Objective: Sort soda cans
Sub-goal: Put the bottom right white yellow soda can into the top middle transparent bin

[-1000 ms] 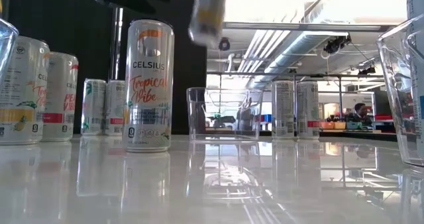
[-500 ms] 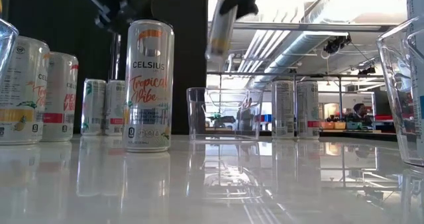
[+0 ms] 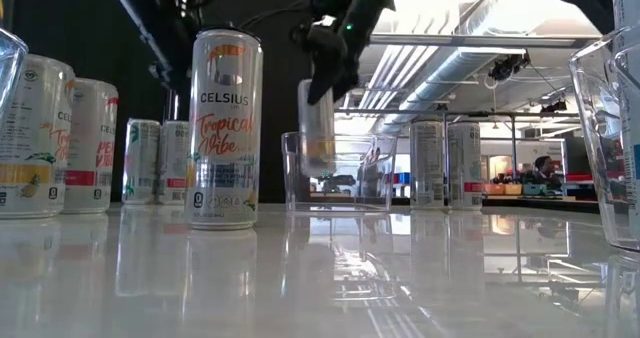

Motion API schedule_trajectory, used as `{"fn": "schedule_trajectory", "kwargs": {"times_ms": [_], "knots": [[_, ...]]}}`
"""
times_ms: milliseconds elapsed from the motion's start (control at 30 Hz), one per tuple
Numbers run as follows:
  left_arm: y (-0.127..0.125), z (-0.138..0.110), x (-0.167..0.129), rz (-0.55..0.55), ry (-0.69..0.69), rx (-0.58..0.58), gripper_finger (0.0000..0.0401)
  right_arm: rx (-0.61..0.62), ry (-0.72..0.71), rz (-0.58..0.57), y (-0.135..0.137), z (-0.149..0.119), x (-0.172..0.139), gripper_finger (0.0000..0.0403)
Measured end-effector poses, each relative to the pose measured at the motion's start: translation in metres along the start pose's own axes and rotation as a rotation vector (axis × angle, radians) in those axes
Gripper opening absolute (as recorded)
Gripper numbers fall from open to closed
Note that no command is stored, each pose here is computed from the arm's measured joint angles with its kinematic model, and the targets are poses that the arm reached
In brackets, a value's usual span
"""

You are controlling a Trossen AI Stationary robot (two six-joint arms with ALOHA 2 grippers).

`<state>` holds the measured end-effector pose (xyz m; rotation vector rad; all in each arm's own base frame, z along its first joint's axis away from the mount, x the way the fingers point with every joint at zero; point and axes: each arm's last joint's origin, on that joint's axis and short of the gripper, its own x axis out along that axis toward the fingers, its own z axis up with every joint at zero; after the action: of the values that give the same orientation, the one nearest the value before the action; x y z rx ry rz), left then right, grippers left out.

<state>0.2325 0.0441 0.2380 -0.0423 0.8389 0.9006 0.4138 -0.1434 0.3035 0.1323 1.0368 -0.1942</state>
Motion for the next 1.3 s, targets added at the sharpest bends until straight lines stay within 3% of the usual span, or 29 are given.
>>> {"fn": "schedule_trajectory", "kwargs": {"times_ms": [267,467,967,1200,1300], "knots": [[0.0,-0.023,0.013,0.02,0.048,-0.018,0.0335,-0.023,0.004,0.039,0.024,0.001,0.024,0.0238],[-0.001,-0.024,0.013,0.015,0.04,0.003,0.0335,0.008,0.022,0.052,0.03,-0.015,0.047,0.0238],[-0.001,-0.023,0.013,0.016,0.037,0.014,0.0335,-0.043,-0.123,0.047,0.056,-0.033,0.067,0.0238],[-0.001,-0.024,0.013,-0.001,0.045,0.018,0.0335,-0.054,-0.11,0.063,0.058,-0.034,0.068,0.0306],[-0.001,-0.023,0.013,-0.002,0.043,0.02,0.0335,-0.077,-0.147,0.061,0.058,-0.025,0.058,0.0317]]}}
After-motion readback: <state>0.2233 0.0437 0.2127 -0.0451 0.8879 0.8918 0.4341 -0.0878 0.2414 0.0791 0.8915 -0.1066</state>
